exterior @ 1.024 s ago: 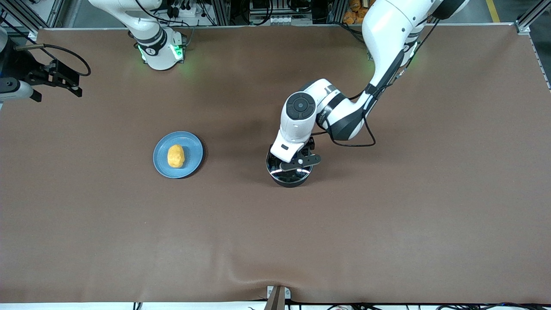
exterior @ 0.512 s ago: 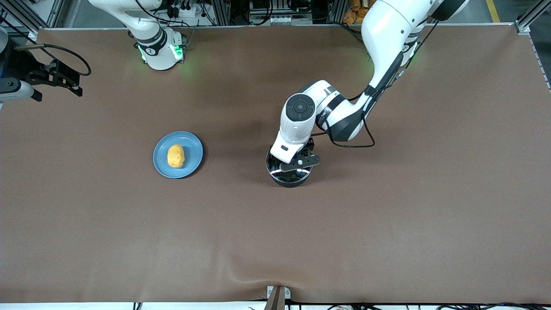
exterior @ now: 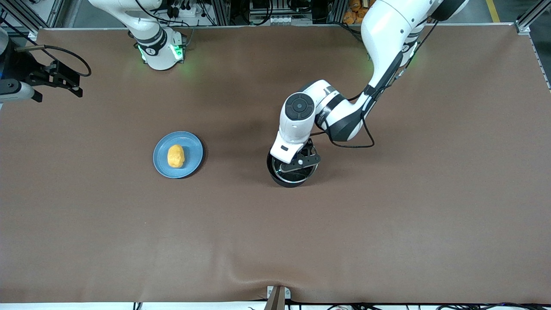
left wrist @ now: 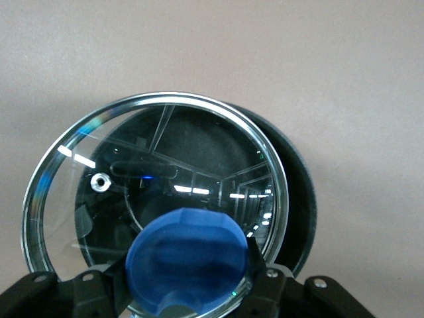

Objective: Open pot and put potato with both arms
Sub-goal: 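Lift the lid aside with the left gripper while the right gripper reaches the potato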

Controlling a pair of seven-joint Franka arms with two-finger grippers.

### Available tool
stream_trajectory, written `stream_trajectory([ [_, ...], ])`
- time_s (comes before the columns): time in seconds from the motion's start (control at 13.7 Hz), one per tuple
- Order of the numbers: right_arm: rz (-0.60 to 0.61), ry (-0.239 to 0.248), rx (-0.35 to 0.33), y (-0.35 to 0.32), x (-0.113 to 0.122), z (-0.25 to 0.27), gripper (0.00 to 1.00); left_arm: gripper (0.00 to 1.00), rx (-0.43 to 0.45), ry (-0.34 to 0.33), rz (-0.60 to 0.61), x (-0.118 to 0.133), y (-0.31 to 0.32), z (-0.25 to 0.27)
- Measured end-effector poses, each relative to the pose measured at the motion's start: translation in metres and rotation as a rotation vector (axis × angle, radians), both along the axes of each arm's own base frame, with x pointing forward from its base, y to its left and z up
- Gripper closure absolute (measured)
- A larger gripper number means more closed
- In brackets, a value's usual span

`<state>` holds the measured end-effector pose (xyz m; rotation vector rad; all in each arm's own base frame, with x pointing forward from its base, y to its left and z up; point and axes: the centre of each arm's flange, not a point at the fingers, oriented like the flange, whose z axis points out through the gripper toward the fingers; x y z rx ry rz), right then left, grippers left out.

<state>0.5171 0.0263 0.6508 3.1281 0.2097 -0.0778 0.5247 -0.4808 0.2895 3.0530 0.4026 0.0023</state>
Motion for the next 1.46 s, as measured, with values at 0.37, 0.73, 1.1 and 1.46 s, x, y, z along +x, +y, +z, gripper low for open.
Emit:
stream_trajectory([
  [0.37, 0.0, 0.06, 0.003, -0.001, 0.023, -0.035, 0.0, 0.4, -0.023, -0.06, 0.049, 0.027, 0.023, 0.053],
  [0.73, -0.006, 0.127, 0.007, -0.006, 0.051, -0.083, 0.0, 0.4, -0.025, -0.076, 0.048, 0.055, 0.1, 0.121],
  [1.1, -0.025, 0.166, 0.056, -0.003, 0.081, -0.141, 0.0, 0.4, -0.038, -0.002, -0.115, 0.055, 0.247, 0.129],
  [1.46, -0.131, 0.169, 0.1, 0.007, 0.075, -0.228, 0.0, 0.4, -0.019, 0.05, -0.228, 0.05, 0.357, 0.084],
])
